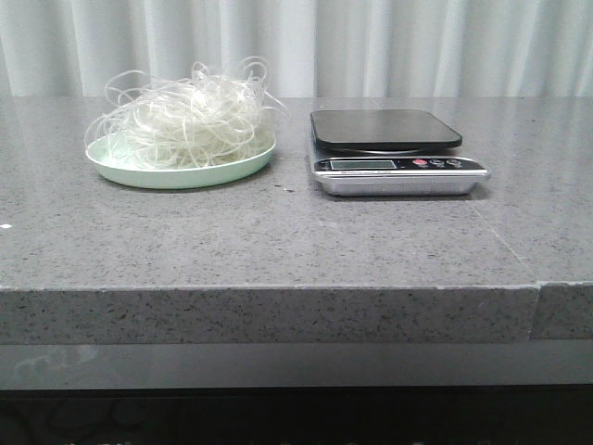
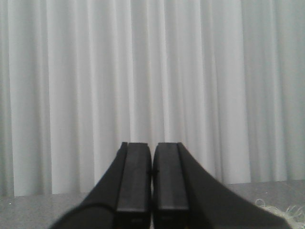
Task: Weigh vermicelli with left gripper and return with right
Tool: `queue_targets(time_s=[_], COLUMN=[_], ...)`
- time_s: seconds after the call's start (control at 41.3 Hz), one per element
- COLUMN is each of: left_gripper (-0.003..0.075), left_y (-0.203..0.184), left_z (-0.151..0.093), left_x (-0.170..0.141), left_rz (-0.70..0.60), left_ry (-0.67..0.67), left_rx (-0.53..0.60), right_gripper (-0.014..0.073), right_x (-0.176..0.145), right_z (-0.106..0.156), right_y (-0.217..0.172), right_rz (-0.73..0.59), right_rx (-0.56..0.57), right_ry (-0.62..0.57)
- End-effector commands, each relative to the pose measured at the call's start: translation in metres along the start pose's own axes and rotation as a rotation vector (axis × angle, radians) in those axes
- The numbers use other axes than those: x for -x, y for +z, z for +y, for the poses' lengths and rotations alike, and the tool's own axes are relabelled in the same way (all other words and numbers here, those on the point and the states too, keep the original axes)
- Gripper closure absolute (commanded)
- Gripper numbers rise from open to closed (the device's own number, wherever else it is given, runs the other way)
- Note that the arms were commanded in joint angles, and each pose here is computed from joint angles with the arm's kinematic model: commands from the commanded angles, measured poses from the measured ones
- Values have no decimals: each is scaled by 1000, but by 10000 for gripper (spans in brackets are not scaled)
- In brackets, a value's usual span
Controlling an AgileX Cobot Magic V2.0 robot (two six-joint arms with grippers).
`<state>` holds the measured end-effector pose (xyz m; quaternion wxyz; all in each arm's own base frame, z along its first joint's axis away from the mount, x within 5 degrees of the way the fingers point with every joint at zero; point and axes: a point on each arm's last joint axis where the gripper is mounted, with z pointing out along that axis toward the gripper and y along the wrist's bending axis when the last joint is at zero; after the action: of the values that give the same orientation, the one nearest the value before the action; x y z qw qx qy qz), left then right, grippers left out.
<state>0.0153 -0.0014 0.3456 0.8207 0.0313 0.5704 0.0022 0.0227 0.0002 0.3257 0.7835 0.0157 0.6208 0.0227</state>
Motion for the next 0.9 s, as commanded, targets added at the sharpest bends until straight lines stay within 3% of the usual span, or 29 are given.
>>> queue_targets(time_s=[0.0,0.242,0.557,0.872], left_gripper=[577,577,577,577], left_y=[9,39,74,91], left_z=[2,1,-1,-3], left_x=[29,40,4,-34], left_rz=[-9,193,463,625], left_ry=[-1,-3,-6,-16], left_rx=[-1,-21,-41,-50], right_gripper=[450,450,450,450], right_x=[29,46,14,-10], right_z=[1,2,0,-1], right_y=[9,43,89,114], right_rz=[5,242,519,661], right_rx=[-5,-16,-29,-36], right_ry=[-17,-16,-15,-14])
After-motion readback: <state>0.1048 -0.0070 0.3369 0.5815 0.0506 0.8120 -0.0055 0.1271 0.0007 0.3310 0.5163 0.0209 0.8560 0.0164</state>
